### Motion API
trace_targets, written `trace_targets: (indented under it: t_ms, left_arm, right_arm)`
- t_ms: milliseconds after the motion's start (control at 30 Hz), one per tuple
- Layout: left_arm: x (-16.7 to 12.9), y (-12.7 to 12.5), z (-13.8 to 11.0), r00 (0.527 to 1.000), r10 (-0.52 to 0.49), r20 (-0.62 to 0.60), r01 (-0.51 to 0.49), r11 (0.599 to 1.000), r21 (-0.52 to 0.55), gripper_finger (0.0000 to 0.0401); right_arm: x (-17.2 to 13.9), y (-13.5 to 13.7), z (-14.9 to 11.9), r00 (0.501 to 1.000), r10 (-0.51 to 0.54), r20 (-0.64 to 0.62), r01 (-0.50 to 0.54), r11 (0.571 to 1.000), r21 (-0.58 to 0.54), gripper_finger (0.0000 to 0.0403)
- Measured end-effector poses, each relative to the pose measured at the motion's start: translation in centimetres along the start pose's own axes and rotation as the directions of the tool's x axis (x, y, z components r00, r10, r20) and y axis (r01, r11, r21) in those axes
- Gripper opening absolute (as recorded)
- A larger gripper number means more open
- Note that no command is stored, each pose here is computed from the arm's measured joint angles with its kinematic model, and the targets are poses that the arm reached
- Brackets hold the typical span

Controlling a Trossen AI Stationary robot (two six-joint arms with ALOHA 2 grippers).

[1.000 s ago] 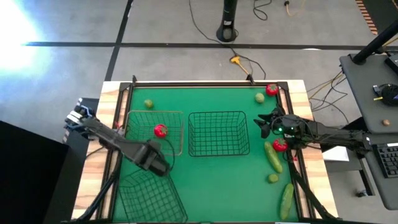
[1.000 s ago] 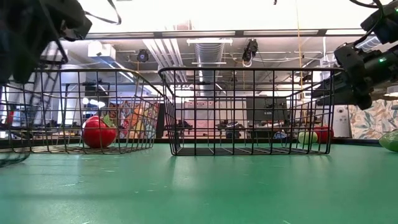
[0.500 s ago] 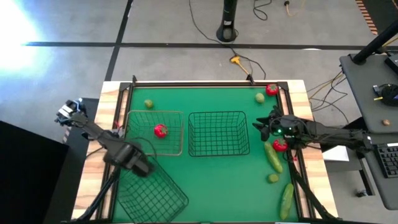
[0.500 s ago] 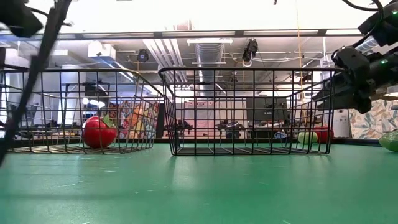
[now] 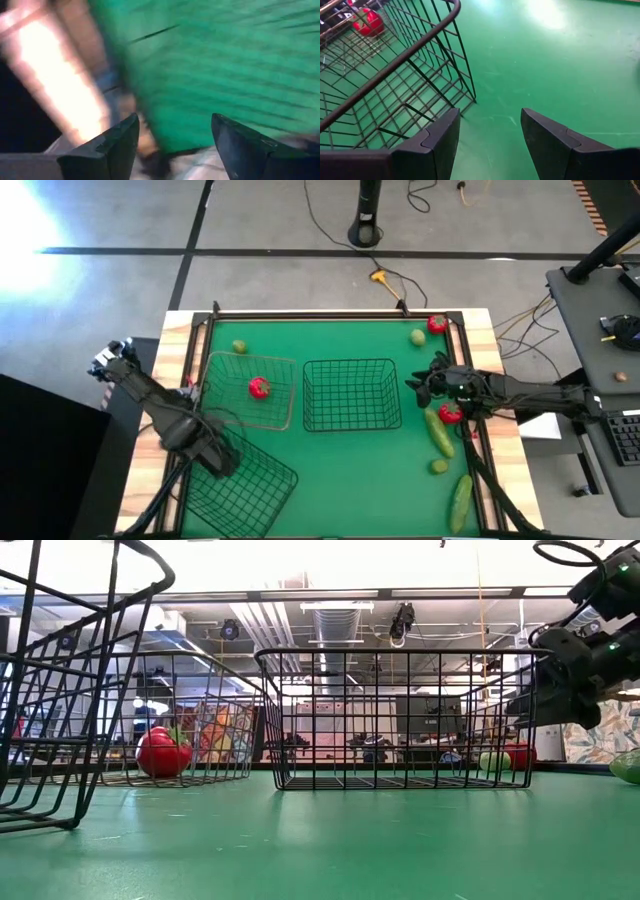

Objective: Sort produce into baskets
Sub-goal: Adjust the bottom black wire basket

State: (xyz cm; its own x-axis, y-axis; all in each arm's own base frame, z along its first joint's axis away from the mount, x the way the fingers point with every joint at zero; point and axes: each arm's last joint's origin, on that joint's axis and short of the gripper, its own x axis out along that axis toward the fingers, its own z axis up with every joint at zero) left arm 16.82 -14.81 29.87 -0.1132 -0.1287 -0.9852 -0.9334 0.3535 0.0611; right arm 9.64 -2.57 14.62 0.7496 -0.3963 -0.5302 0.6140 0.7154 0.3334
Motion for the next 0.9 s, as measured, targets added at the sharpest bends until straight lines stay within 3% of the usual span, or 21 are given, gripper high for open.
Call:
trace_targets:
  t_ms: [67, 133, 200, 300, 433, 567, 667, 800, 900]
  left_arm:
    - [-1.2, -1.9, -0.6, 0.978, -0.187, 0.095, 0.172, 0.974, 0.146, 0.0230]
    - [-1.9, -4.3, -1.3, 0.938, -0.314, 0.147, 0.253, 0.910, 0.330, 0.0230]
    - [-1.6, -6.7, -1.5, 0.935, -0.306, 0.180, 0.199, 0.872, 0.446, 0.0230]
    - [0.1, -10.0, -1.3, 0.949, -0.209, 0.238, 0.041, 0.826, 0.562, 0.0230]
    - [2.2, -14.4, -0.9, 0.948, -0.146, 0.284, -0.100, 0.709, 0.698, 0.0230]
    - [1.8, -17.2, -0.5, 0.930, -0.123, 0.346, -0.199, 0.622, 0.757, 0.0230]
    - [1.4, -18.1, 0.5, 0.890, -0.061, 0.452, -0.334, 0.587, 0.738, 0.0230]
    - [0.8, -18.8, 2.4, 0.804, -0.067, 0.590, -0.450, 0.581, 0.679, 0.0230]
    - [-0.1, -18.7, 4.1, 0.786, -0.063, 0.616, -0.452, 0.620, 0.641, 0.0230]
  right_arm:
    - [0.1, 0.0, -0.1, 1.000, -0.005, -0.008, 0.005, 1.000, 0.007, 0.0203]
    - [0.1, 0.0, -0.1, 1.000, -0.009, -0.015, 0.009, 1.000, 0.006, 0.0203]
    - [0.2, 0.0, -0.1, 1.000, -0.011, -0.018, 0.011, 1.000, 0.006, 0.0203]
    - [0.2, 0.0, -0.1, 1.000, -0.011, -0.018, 0.011, 1.000, 0.006, 0.0203]
    - [0.3, 0.1, 0.0, 1.000, -0.004, -0.005, 0.004, 1.000, 0.015, 0.0203]
    - [0.3, 0.1, 0.0, 1.000, 0.008, -0.009, -0.007, 0.999, 0.037, 0.0203]
    - [0.3, 0.2, 0.0, 1.000, 0.019, -0.015, -0.019, 0.999, 0.039, 0.0203]
    - [0.3, 0.2, 0.0, 1.000, 0.020, -0.015, -0.019, 0.999, 0.044, 0.0203]
    - [0.3, 0.2, -0.1, 0.999, 0.043, -0.029, -0.041, 0.998, 0.045, 0.0203]
